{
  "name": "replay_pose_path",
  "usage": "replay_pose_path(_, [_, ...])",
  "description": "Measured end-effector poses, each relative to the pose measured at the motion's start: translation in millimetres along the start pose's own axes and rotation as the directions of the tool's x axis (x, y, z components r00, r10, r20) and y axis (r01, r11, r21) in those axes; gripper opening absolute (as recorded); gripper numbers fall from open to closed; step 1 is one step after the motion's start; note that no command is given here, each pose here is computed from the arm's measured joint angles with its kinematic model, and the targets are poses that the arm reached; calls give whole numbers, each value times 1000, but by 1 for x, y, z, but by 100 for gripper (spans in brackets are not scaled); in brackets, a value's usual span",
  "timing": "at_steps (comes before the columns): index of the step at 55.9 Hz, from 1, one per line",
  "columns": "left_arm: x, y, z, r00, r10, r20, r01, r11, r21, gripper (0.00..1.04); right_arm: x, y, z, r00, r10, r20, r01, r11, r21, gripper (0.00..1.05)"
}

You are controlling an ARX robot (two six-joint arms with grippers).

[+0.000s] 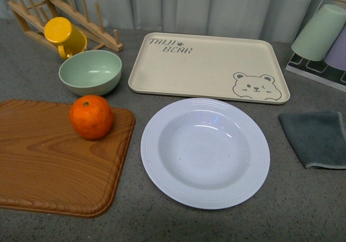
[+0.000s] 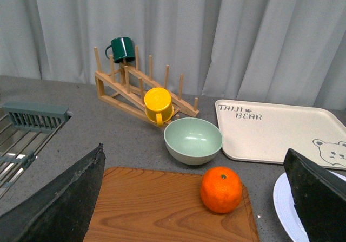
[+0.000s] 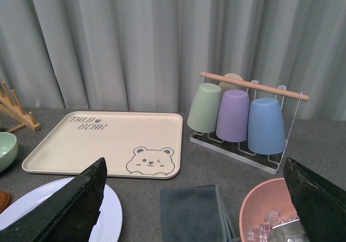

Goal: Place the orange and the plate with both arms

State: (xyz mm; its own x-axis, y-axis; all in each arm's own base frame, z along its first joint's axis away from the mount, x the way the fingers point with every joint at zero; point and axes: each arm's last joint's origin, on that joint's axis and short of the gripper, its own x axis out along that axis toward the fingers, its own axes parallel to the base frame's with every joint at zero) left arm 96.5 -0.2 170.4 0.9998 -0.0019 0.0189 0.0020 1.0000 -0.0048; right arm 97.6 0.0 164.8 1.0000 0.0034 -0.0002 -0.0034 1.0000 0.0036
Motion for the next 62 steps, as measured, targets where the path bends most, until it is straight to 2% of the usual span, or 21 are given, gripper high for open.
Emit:
replay_pose_path(3, [0,0,0,1000,4,-1,-4,1000,-2,98,0,0,0,1000,0,0,0,1000,0,96])
replay_pose_path(5, [1,0,-4,995,56,-78,-60,997,-47,98,0,0,0,1000,0,0,0,1000,0,96])
replay_pose_path(9, [9,0,-8,986,53,-159,-71,992,-108,98,0,0,0,1000,0,0,0,1000,0,96])
replay_pose_path(17, [33,-5,4,986,20,-165,-48,985,-167,98,0,0,0,1000,0,0,0,1000,0,96])
replay_pose_path(24, [62,-13,7,982,-9,-190,-23,986,-168,98,0,0,0,1000,0,0,0,1000,0,96])
replay_pose_path(28, [81,-19,1,967,10,-255,-47,989,-141,98,0,0,0,1000,0,0,0,1000,0,96])
replay_pose_path(31, [98,-25,-11,938,8,-346,-53,991,-120,98,0,0,0,1000,0,0,0,1000,0,96])
replay_pose_path(36, [116,-39,-26,890,-49,-454,-3,994,-114,98,0,0,0,1000,0,0,0,1000,0,96])
replay_pose_path(39, [123,-48,-31,877,-107,-469,55,991,-124,98,0,0,0,1000,0,0,0,1000,0,96])
replay_pose_path(45, [138,-60,-36,860,-152,-488,100,986,-132,98,0,0,0,1000,0,0,0,1000,0,96])
replay_pose_path(62, [173,-72,-66,805,-173,-568,109,983,-145,98,0,0,0,1000,0,0,0,1000,0,96])
